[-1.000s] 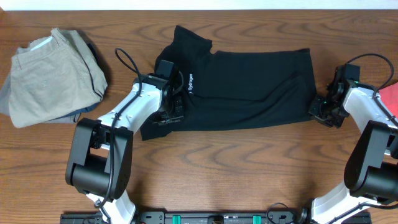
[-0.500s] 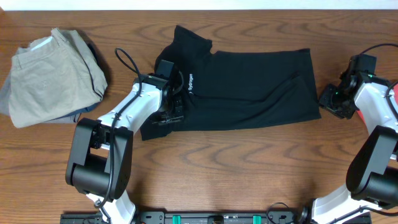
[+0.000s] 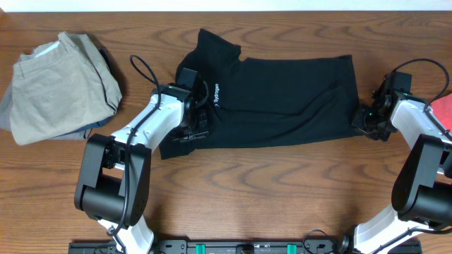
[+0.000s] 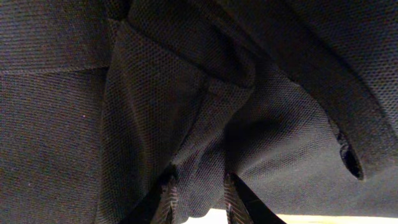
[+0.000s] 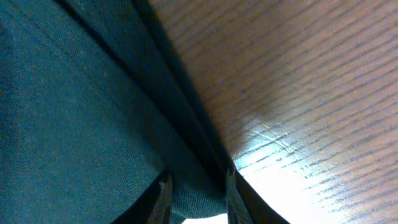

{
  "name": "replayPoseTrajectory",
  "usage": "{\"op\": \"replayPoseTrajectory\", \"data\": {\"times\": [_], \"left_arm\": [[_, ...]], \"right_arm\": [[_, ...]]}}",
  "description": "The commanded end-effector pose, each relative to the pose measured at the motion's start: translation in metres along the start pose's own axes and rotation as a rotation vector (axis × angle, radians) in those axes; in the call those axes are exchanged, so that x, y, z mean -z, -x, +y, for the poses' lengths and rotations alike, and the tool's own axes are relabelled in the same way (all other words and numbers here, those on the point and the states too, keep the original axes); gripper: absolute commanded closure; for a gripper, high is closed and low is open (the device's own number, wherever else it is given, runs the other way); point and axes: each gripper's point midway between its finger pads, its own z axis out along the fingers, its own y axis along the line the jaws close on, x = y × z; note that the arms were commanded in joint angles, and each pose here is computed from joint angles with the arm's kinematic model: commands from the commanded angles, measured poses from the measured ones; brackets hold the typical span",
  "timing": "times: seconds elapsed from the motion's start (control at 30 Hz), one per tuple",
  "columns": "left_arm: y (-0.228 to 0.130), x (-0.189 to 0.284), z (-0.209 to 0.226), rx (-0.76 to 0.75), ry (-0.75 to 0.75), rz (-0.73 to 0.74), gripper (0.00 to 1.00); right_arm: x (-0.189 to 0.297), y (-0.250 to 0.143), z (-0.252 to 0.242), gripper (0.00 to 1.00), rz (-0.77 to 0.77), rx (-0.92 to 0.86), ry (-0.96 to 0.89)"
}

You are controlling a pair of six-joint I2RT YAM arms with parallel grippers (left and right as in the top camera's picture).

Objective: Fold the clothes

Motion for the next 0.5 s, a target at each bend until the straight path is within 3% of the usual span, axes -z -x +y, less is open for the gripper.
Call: {"op": "replayPoseTrajectory", "data": {"times": [0.0, 0.13, 0.27, 0.47], "left_arm": [[-0.005, -0.004, 0.006, 0.007, 0.028, 0.018, 0.72], [-0.006, -0.004, 0.006, 0.007, 0.030, 0.022, 0.72], [-0.007, -0.004, 0.007, 0.008, 0.032, 0.026, 0.72], [-0.015, -0.004, 0.012, 0.013, 0.053, 0.060, 0.72]], "right_arm": [[-0.003, -0.005, 0.005, 0.81, 0.015, 0.023, 0.009], [-0.005, -0.010, 0.002, 0.99, 0.029, 0.021, 0.001], [-0.008, -0.025, -0.017, 0.99, 0.067, 0.019, -0.095], [0.006, -0.048, -0.075, 0.99, 0.131, -0.136, -0.379]]}}
